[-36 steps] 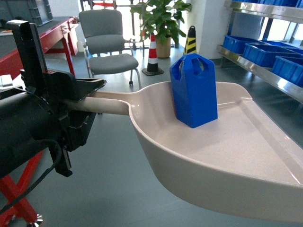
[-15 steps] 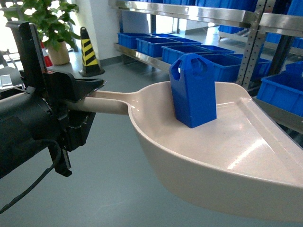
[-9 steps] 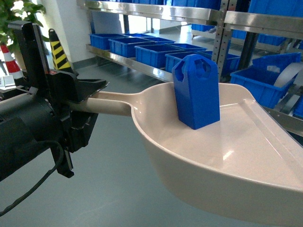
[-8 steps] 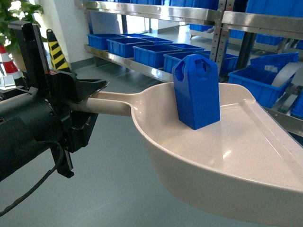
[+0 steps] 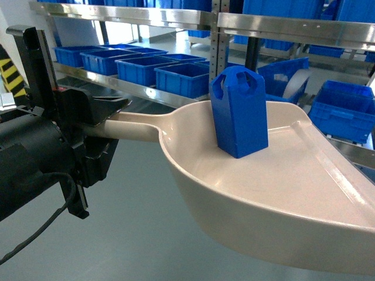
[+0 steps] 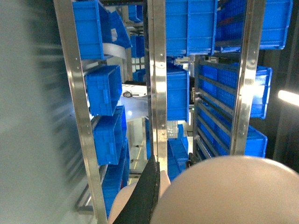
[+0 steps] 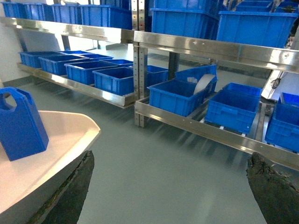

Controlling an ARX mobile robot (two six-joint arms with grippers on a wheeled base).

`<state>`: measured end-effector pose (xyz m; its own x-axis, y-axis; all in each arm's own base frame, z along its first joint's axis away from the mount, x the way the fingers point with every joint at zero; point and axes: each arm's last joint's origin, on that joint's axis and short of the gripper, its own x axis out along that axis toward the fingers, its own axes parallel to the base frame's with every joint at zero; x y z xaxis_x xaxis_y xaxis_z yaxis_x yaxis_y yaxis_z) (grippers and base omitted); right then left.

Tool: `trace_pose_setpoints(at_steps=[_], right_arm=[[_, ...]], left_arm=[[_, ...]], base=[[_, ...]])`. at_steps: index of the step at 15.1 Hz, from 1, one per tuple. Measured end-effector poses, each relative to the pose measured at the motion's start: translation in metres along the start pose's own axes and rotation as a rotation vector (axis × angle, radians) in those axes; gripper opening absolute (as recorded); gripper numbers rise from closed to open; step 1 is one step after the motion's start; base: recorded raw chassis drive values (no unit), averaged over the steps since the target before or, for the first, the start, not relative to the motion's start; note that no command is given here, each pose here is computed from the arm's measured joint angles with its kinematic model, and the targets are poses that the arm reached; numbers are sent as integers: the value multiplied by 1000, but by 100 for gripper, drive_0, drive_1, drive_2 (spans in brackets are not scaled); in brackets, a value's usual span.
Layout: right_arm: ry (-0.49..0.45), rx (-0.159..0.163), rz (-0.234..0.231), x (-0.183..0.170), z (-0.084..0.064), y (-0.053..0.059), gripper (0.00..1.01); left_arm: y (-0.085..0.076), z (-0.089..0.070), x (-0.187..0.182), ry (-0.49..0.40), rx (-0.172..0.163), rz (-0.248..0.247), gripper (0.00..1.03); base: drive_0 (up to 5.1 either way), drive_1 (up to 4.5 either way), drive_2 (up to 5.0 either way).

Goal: Place part in tray to right shelf

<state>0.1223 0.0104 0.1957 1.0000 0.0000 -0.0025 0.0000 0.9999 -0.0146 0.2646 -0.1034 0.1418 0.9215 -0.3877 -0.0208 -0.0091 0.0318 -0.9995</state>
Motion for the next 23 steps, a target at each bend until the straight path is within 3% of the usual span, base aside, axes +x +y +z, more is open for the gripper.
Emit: trace_pose_setpoints(at_steps=[23], right_arm=[[1,0,0,0,0,0,98]], left_arm=[[0,0,0,0,0,0,13]], base=[[-164,-164,-164]])
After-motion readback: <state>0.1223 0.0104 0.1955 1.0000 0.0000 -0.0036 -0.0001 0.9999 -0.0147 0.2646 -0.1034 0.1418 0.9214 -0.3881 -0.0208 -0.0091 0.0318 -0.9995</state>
